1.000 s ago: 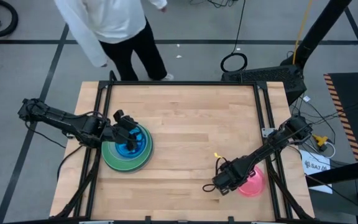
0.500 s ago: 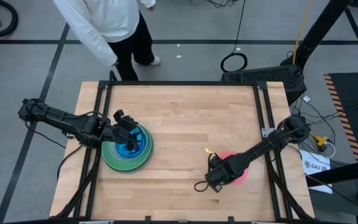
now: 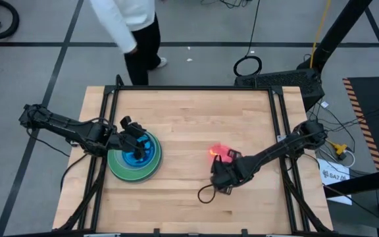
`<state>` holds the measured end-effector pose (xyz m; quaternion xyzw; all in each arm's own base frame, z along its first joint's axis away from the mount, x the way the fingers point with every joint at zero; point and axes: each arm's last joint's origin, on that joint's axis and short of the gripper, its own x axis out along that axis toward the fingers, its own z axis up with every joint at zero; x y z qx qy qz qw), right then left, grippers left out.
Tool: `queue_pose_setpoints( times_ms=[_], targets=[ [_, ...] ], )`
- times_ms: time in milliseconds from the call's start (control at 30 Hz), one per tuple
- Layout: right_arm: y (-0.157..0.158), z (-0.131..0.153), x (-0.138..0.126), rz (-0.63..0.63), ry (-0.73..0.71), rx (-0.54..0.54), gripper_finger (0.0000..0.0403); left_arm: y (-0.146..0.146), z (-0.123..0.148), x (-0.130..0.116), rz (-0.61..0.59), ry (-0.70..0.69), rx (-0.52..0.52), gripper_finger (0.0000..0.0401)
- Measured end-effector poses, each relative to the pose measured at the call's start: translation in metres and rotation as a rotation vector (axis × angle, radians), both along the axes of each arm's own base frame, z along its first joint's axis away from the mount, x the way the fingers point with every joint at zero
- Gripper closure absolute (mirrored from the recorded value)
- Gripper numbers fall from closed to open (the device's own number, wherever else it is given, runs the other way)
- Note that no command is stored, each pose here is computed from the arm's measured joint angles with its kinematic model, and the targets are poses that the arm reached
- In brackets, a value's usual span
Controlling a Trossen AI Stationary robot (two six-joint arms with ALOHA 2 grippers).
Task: Stack plastic plates
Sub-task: Stack the light pink plate on top of the light blue plate
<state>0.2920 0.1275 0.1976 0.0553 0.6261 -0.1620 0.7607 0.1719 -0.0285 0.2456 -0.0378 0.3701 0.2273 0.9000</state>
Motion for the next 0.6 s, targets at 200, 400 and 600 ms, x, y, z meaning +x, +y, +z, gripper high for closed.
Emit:
queue_pose_setpoints(
  times_ms=[200,400,600],
  targets=[
    [-0.003,0.003,0.008,0.732,0.062,-0.337,0.0402,0.0,0.0,0.0,0.0,-0.001,0.006,0.0181],
    [-0.013,0.012,0.039,1.136,0.0,-0.649,0.0402,0.002,0.002,0.001,0.032,-0.02,0.059,0.0181],
    [-0.041,0.022,0.064,1.287,-0.021,-0.821,0.0402,0.003,0.012,0.001,0.04,-0.047,0.139,0.0181]
  ],
)
